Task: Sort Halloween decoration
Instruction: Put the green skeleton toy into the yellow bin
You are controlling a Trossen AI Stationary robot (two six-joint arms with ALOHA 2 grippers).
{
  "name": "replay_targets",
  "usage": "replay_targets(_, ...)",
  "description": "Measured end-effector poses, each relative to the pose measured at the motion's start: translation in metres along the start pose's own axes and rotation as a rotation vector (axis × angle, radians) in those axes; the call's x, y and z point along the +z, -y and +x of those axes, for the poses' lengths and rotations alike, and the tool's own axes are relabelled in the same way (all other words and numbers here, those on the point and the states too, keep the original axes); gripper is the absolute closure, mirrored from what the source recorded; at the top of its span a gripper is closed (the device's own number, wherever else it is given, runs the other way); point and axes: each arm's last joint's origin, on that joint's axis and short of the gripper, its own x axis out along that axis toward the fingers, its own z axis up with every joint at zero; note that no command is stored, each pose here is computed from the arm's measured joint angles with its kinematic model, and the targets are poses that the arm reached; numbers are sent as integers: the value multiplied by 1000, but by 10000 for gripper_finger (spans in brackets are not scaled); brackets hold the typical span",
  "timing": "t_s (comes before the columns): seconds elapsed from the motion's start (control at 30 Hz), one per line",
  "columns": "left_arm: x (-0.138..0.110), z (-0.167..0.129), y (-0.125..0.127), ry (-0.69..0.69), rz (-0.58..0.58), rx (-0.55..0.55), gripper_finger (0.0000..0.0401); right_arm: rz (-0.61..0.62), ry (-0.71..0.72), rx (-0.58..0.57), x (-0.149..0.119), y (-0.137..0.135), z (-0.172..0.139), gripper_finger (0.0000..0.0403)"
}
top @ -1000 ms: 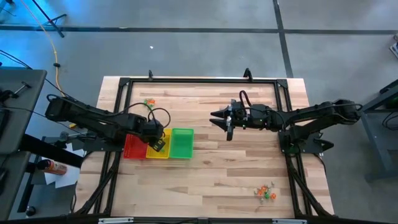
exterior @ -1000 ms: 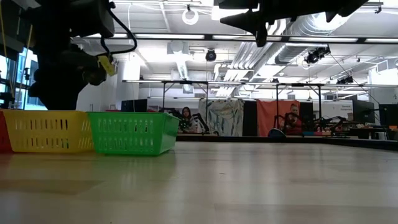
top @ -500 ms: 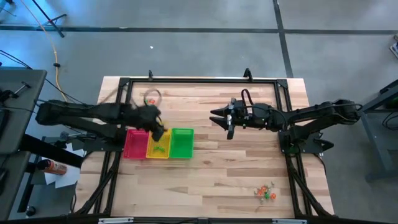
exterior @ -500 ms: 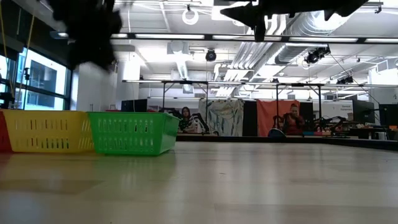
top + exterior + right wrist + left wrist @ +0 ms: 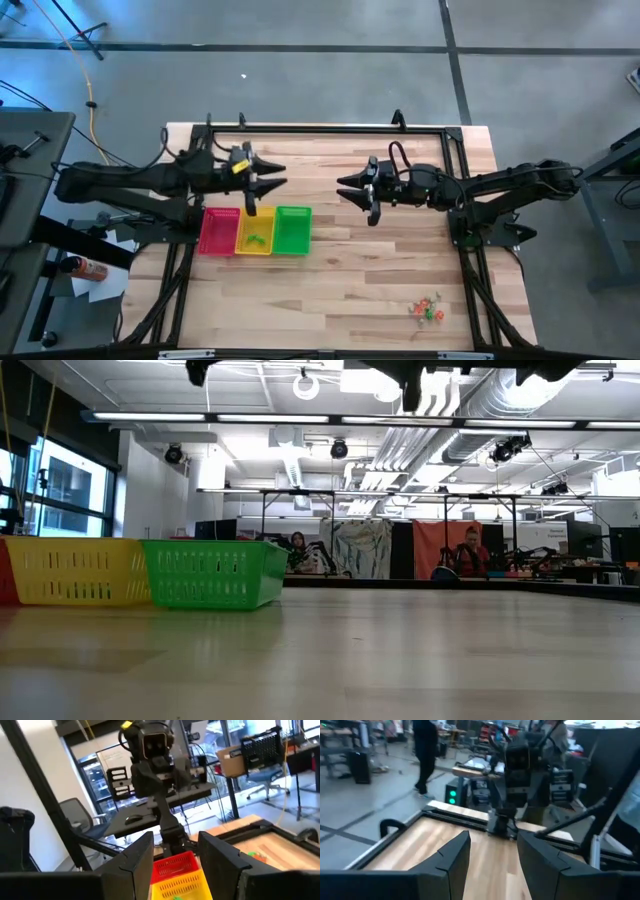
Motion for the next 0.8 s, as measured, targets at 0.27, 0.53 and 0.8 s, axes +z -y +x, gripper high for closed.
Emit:
replay_targets(0.27, -12, 20, 9, -34, 20, -29, 249, -39, -10, -4, 1, 1, 1, 254)
replay_targets(0.53, -10, 20, 9, -14, 52, -28, 249, -39, -22, -8, 0, 1, 1, 254)
replay_targets(0.8, -9, 19, 9, -8, 83, -29, 249, -14, -29, -11, -1, 1, 1, 254)
